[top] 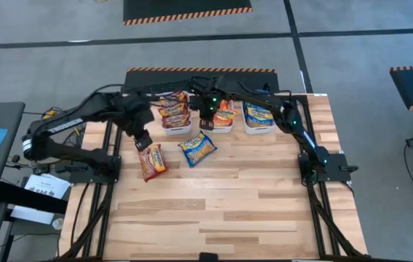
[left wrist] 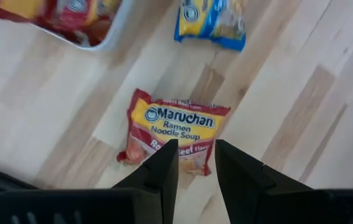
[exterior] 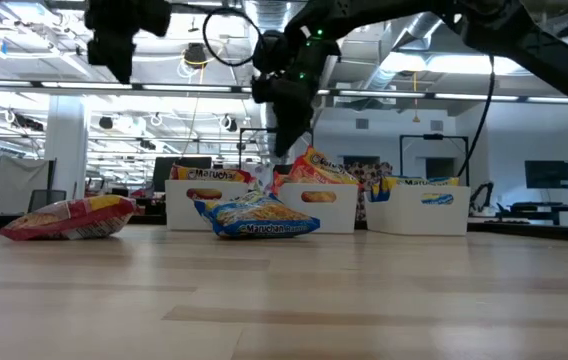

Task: Sort Maruchan noodles
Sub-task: Put the orange noodle pack into the middle white bin

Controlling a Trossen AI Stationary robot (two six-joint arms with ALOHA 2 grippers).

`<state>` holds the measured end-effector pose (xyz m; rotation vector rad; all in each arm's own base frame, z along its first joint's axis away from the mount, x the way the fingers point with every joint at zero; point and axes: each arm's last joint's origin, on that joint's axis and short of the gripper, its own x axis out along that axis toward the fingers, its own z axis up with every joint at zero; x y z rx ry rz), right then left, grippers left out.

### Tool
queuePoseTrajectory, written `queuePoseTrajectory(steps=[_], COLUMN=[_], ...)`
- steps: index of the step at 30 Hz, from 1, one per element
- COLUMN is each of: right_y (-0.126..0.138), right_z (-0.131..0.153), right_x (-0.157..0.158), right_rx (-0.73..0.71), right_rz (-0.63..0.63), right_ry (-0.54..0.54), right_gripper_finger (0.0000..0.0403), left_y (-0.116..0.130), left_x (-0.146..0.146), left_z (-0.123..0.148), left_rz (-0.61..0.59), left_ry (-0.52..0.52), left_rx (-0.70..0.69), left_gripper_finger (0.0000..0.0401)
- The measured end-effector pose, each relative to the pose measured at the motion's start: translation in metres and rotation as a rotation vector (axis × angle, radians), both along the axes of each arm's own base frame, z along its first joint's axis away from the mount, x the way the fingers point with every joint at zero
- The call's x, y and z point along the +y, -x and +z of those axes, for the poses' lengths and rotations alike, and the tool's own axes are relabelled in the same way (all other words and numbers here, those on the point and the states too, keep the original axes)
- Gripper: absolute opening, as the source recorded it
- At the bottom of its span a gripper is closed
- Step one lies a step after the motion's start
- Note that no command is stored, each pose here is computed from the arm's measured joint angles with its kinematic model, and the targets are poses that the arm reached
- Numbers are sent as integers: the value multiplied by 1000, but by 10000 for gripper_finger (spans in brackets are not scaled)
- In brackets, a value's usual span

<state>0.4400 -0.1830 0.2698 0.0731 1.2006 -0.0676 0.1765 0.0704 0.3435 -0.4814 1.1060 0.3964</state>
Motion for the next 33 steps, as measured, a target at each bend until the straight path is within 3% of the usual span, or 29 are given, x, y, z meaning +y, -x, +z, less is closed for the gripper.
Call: queuePoseTrajectory(steps=[11, 20, 28, 33], right_y=[-3, -1, 4, 1], right_z=[-38, -49, -61, -60], right_x=[-3, -11, -23, -20], right_rx=[147, 219, 240, 222], right_rz=[-21, -119, -158, -150], right_ry=[-64, -6, -115, -108], right_gripper_finger=[81, 81, 81, 81], left_y=[31, 33, 33, 34], left_x=[-10, -10, -10, -10], left_z=[21, 22, 22, 22], left_rz=[97, 121, 121, 123], left_ry=[-122, -130, -131, -134], left_rx=[-110, -107, -107, -106], left_gripper_finger=[91, 91, 91, 91])
